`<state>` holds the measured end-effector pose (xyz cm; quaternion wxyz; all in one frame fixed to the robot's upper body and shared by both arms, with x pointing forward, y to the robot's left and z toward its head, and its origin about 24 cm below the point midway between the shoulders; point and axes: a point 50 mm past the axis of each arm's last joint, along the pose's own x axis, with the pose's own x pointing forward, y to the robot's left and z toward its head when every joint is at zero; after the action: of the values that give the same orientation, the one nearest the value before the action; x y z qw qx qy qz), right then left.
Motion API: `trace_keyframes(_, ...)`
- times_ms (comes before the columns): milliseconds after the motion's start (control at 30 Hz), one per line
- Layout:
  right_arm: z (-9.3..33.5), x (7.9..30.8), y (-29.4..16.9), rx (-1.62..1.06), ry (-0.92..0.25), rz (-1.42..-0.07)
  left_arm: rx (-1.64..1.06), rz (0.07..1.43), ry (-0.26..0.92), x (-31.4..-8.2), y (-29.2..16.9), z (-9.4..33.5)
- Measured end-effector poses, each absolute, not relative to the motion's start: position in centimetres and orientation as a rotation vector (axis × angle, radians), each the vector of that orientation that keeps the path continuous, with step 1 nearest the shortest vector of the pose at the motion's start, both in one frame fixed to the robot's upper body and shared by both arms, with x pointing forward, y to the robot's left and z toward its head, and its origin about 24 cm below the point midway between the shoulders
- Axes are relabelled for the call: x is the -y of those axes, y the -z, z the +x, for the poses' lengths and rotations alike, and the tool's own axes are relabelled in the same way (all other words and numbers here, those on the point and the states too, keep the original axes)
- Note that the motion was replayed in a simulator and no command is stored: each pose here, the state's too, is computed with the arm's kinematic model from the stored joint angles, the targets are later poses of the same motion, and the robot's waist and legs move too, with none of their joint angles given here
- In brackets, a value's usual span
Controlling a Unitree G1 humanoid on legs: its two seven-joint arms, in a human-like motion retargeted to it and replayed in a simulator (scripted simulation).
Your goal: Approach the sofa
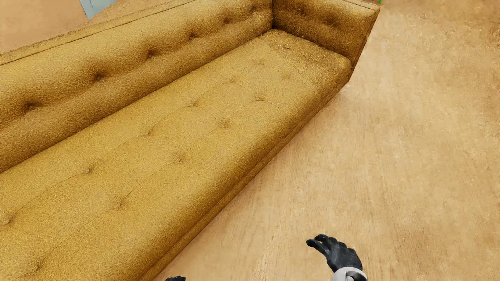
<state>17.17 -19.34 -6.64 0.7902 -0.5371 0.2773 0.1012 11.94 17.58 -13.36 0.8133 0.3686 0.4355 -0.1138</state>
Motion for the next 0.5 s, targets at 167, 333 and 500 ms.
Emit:
trace_keyframes(167, 9.6, 21.4, 13.2, -1.084, -0.302, -0.998, -0.997, 0.804, 0.222, -18.7, 14.0, 11.6)
trace_keyframes(333, 0.3, 19.5, 16.2, -1.467, -0.402, -0.791, -1.014, 0.771, 0.072, -21.0, 13.7, 11.8)
trace_keyframes(500, 0.9, 17.5, 16.6, -1.426, -0.645, -0.856, -1.011, 0.673, -0.157, -23.1, 13.0, 11.6)
